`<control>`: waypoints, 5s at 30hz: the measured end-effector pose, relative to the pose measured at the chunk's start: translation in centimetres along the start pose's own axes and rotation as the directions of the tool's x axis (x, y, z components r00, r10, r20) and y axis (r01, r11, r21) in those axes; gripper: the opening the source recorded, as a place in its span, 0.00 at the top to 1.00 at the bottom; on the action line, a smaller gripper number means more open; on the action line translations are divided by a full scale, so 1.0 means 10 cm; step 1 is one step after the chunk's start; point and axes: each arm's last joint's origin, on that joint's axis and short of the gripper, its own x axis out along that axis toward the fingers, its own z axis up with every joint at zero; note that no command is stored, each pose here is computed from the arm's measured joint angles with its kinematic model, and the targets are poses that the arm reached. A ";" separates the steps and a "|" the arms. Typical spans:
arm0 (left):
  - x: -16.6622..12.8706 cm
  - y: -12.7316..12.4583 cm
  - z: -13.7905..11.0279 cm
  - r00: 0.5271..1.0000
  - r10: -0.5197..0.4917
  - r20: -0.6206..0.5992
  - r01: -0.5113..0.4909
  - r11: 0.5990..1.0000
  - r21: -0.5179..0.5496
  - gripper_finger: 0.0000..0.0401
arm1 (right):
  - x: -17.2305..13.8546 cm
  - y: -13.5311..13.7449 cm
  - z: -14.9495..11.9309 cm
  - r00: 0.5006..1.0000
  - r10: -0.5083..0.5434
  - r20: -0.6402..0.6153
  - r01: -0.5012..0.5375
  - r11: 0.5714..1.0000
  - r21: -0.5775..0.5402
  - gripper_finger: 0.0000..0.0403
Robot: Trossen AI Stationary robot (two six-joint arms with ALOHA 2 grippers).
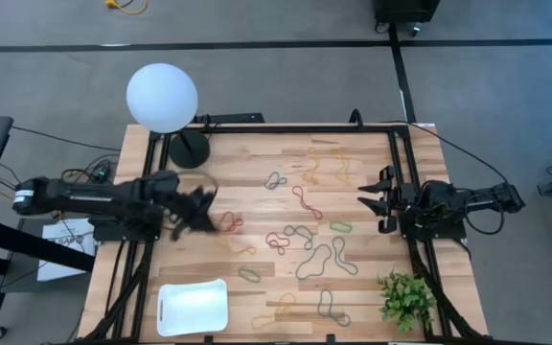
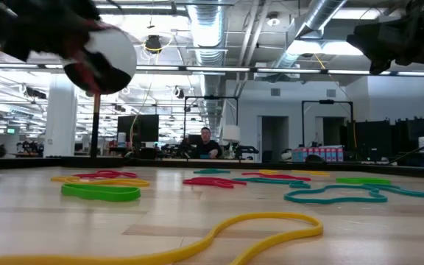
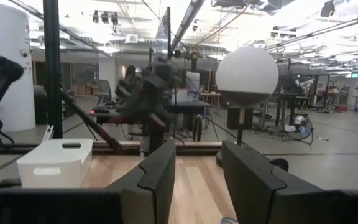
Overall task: Pick and place items into bin
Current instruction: Put the red rubber band into the bin
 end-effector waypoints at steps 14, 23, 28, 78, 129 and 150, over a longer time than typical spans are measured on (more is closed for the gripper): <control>0.14 -0.54 -0.35 0.970 -0.124 -0.210 0.000 0.860 -0.510 1.00 | 0.00 0.00 0.00 1.000 0.000 0.000 0.000 1.000 0.001 0.69; 0.43 -0.78 -0.42 0.958 -0.233 -0.170 0.096 0.812 -0.576 1.00 | 0.00 0.00 -0.02 1.000 0.003 -0.021 -0.003 1.000 -0.004 0.69; 0.56 -0.76 -0.64 0.952 -0.114 -0.284 -0.094 0.776 -0.624 1.00 | 0.00 0.00 -0.02 1.000 0.003 -0.022 -0.003 1.000 -0.004 0.69; 0.54 0.42 0.34 0.977 0.141 -0.159 -0.158 0.983 -0.098 0.99 | 0.00 0.00 -0.01 1.000 0.002 -0.010 -0.002 1.000 -0.012 0.69; 1.13 0.48 0.31 0.280 0.599 -0.750 -0.605 0.717 0.346 1.00 | 0.00 0.01 -0.06 0.998 0.008 -0.062 -0.009 1.000 -0.023 0.69; 1.73 -1.66 -0.04 0.553 0.531 -0.642 -0.715 0.698 -0.039 0.99 | -0.01 0.01 -0.10 0.994 0.013 -0.107 -0.016 0.999 -0.030 0.69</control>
